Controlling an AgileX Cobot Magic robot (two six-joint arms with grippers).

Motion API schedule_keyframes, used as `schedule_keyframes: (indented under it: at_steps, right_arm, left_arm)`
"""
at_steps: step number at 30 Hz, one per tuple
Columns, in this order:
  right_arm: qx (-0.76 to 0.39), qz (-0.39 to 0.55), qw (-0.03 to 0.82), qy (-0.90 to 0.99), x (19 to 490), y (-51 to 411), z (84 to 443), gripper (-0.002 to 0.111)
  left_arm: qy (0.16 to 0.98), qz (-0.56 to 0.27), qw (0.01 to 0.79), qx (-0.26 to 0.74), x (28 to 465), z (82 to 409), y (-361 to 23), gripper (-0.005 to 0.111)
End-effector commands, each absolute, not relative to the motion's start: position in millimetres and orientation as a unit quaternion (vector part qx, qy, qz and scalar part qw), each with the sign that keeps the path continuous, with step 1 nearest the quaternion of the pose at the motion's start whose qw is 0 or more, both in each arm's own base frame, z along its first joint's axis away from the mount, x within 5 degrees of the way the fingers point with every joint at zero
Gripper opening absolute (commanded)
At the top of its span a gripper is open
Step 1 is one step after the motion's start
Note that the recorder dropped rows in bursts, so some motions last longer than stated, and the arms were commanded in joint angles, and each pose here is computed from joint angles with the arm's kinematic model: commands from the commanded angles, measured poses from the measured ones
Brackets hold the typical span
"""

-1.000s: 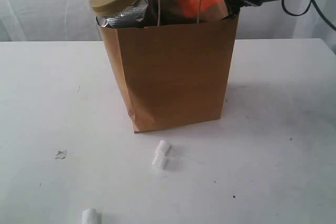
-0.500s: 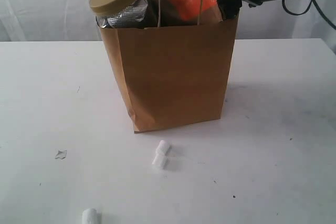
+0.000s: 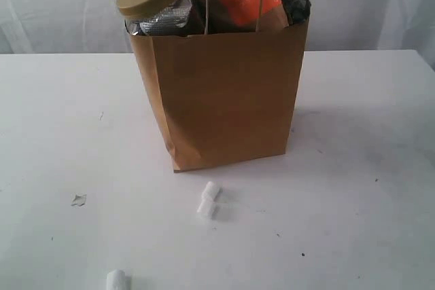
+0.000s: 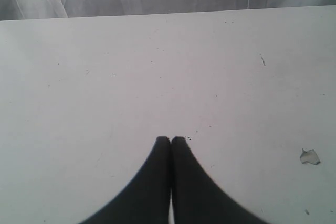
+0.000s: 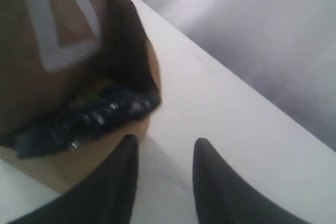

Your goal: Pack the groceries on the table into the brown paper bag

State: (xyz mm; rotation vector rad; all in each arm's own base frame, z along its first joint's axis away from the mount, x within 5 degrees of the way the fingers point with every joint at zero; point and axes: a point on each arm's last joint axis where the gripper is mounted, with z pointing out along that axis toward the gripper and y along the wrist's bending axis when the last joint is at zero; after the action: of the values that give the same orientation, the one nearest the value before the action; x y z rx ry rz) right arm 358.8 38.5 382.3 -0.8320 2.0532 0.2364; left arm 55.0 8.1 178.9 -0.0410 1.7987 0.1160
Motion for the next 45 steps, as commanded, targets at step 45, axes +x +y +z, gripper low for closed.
schedule_keyframes:
  at_steps: [45]
  right_arm:
    - [-0.367, 0.209, 0.147, 0.895, 250.4, 145.4, 251.2, 0.000]
  left_arm:
    - [0.859, 0.022, 0.511, -0.021, 129.0, 284.3, 0.2, 0.000]
